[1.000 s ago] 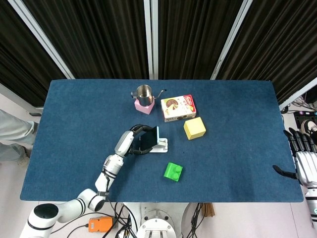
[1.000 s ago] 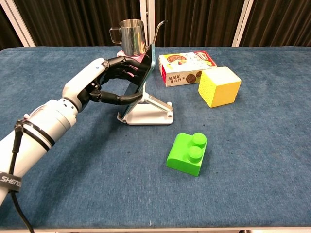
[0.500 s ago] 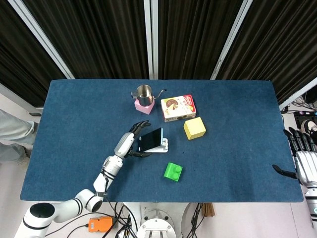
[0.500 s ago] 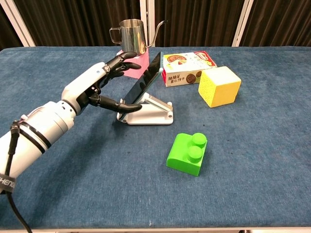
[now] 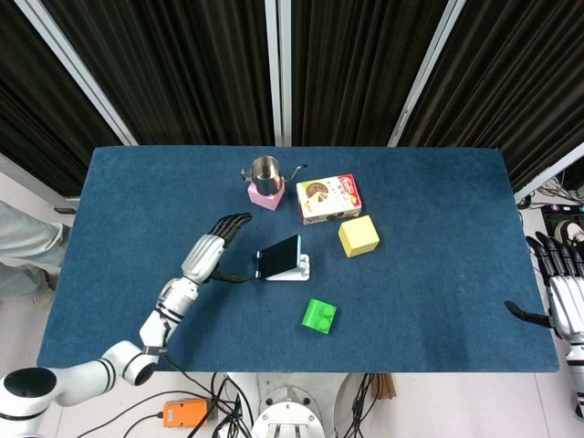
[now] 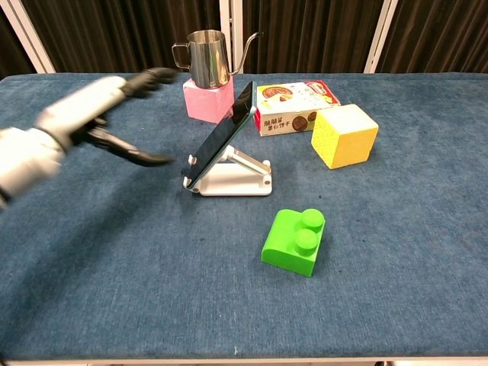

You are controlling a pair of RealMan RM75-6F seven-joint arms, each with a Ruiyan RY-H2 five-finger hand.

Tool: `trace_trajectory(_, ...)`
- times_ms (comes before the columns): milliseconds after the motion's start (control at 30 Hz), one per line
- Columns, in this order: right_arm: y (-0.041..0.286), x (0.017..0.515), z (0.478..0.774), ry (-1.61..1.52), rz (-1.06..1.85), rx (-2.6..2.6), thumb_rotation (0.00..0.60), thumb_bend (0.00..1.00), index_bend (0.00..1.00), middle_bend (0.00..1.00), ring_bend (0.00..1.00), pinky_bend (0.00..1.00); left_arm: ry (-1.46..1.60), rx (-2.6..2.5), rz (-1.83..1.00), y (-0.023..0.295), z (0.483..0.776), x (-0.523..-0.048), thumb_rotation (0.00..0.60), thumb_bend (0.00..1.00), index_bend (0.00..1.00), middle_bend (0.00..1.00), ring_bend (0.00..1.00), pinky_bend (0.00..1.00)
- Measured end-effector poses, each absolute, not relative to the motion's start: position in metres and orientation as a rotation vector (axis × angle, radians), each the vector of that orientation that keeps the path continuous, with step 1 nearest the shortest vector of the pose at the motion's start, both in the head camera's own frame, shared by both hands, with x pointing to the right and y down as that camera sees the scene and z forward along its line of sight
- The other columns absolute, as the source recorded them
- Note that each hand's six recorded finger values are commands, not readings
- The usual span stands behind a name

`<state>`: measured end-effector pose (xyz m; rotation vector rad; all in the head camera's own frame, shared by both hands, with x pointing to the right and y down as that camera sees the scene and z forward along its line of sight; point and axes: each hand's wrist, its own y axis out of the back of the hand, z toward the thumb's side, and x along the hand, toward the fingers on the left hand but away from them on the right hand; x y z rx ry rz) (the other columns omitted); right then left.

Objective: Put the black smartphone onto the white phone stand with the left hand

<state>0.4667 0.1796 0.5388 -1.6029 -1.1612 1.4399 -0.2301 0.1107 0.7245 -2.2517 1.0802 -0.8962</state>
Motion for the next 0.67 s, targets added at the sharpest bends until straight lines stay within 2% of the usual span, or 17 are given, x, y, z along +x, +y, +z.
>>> trace_trajectory(167, 0.179, 0.471, 0.542, -1.17, 1.432, -1.628, 0.6, 0.26, 0.0, 0.05, 0.0, 0.03, 1.027, -2.026, -1.134, 0.103, 0.689, -0.305, 0.6, 0.09, 0.06, 0.11, 0.01, 0.01)
trace_trajectory(300, 0.178, 0.471, 0.546, -1.169, 1.423, -1.657, 0.6, 0.26, 0.0, 0.05, 0.0, 0.07, 1.02, -1.792, -1.337, 0.11, 0.658, -0.375, 0.6, 0.09, 0.11, 0.14, 0.03, 0.01)
trace_trajectory(467, 0.178, 0.469, 0.549, -1.18, 1.398, -1.679, 0.6, 0.26, 0.0, 0.05, 0.0, 0.07, 1.083, -1.573, -1.514, 0.145, 0.621, -0.447, 0.6, 0.11, 0.11, 0.14, 0.03, 0.01)
trace_trajectory(667, 0.179, 0.462, 0.547, -1.172, 1.362, -1.677, 0.6, 0.26, 0.0, 0.05, 0.0, 0.07, 1.162, -1.475, -1.587, 0.189, 0.595, -0.483, 0.6, 0.11, 0.11, 0.14, 0.03, 0.01)
